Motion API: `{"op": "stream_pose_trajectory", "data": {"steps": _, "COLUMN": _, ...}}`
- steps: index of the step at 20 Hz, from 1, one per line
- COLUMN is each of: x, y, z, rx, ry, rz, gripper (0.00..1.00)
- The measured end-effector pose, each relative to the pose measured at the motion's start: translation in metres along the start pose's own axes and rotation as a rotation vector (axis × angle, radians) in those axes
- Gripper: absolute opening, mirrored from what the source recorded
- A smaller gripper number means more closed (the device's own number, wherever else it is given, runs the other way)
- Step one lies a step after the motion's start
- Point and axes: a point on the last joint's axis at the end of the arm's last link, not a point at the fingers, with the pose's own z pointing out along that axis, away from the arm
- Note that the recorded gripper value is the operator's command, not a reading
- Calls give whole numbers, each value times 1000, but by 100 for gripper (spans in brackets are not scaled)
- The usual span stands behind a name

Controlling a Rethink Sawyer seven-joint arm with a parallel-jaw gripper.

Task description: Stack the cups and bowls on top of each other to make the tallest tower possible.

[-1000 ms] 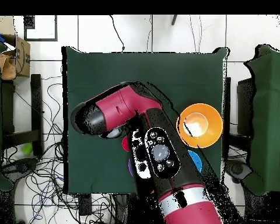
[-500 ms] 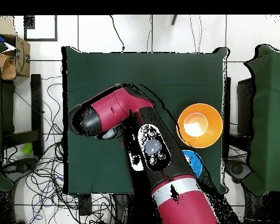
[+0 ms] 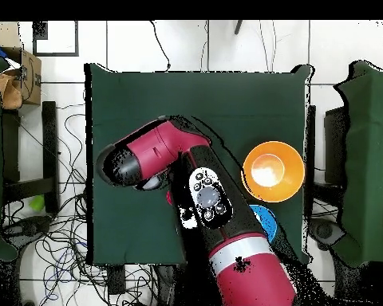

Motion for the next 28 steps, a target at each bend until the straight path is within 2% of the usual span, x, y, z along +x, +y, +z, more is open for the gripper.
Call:
{"op": "stream_pose_trajectory", "data": {"steps": 6, "x": 4, "y": -12, "z": 5, "rx": 13, "ry": -1, "rz": 4, "gripper": 0}}
{"op": "stream_pose_trajectory", "data": {"steps": 15, "x": 12, "y": -40, "z": 10, "rx": 8, "ry": 5, "rz": 50, "gripper": 0}}
{"op": "stream_pose_trajectory", "data": {"steps": 20, "x": 14, "y": -49, "z": 11, "rx": 7, "ry": 7, "rz": 64, "gripper": 0}}
{"op": "stream_pose_trajectory", "data": {"steps": 28, "x": 7, "y": -51, "z": 13, "rx": 5, "ry": -2, "rz": 71, "gripper": 0}}
